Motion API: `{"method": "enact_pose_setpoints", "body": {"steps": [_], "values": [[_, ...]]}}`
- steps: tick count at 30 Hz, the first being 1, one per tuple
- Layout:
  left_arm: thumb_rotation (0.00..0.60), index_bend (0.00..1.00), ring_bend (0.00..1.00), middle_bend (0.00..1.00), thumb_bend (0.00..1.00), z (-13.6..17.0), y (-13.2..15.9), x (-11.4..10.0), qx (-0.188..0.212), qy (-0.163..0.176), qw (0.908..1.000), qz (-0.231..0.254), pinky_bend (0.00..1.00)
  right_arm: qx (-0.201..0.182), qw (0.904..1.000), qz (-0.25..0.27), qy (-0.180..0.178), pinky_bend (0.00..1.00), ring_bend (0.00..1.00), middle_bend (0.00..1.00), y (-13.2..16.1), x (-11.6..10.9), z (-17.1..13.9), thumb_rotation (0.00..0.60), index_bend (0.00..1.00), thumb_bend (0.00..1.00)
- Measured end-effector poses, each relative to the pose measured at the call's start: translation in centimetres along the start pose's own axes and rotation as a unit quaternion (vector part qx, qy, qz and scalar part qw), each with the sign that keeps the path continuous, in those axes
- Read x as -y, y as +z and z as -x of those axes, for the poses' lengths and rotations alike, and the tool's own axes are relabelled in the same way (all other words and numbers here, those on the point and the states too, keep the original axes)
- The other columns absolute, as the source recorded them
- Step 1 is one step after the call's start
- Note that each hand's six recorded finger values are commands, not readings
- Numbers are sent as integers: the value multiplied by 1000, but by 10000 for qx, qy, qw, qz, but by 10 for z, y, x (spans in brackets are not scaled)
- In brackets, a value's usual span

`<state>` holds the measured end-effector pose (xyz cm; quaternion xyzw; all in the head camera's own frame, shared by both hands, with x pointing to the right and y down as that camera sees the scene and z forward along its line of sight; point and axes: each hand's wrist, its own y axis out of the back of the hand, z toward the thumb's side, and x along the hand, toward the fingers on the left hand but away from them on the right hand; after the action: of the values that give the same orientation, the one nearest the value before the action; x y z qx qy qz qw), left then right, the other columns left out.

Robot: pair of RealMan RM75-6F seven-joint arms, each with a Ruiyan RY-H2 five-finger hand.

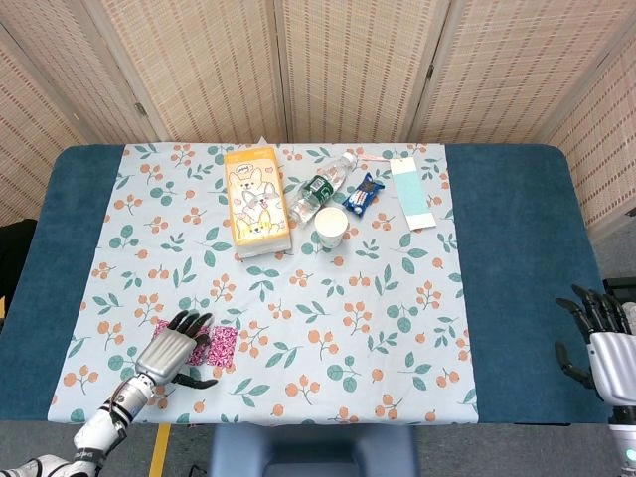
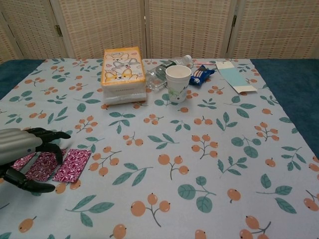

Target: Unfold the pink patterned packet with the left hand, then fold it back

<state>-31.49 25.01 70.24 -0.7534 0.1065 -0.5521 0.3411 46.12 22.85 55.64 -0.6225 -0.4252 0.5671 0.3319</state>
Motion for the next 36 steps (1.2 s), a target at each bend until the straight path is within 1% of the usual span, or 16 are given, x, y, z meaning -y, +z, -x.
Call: {"method": "enact_pose_setpoints", "body": {"steps": [6,11,12,14,15,17,22,23,26,36], "values": [[204,327,0,0,124,3,-4,1,-51,4,10000,12,0,-1,10000,1,-2,0,26,94,0,0,-1,600,187,481],[207,313,0,0,124,3,-2,-3,-25,80,10000,29,0,-2,10000,2,-19,0,27,94,0,-1,-1,600,187,481],[215,303,0,0,124,2,-1,-5,-13,117,9999,36,0,2,10000,2,-23,0,28,94,0,-1,-1,600,187,481],[255,277,0,0,125,-1,2,-8,15,209,9998,29,0,8,10000,1,-25,0,28,94,-1,-1,-2,600,187,481],[290,266,0,0,125,-3,3,-10,27,239,9997,23,0,8,10000,0,-25,0,28,94,-1,-1,-2,600,187,480],[388,231,0,0,127,-7,4,-12,37,270,9996,-26,0,8,10000,4,-27,0,28,94,-1,-1,-2,600,187,480],[400,214,0,0,132,-17,9,-17,35,285,9994,-172,0,28,10000,14,-33,0,27,94,-3,-1,-2,600,187,481],[417,212,0,0,137,-19,10,-17,31,276,9994,-191,0,29,10000,16,-29,0,27,94,-3,-1,-2,600,187,481],[506,210,0,0,152,-22,12,-17,10,215,9996,-185,0,38,10000,24,-32,0,27,94,-4,-1,-3,600,187,481],[508,233,0,0,162,-28,17,-17,-95,143,9998,-72,0,49,10000,47,-32,0,26,94,-7,0,-2,600,187,481]]}}
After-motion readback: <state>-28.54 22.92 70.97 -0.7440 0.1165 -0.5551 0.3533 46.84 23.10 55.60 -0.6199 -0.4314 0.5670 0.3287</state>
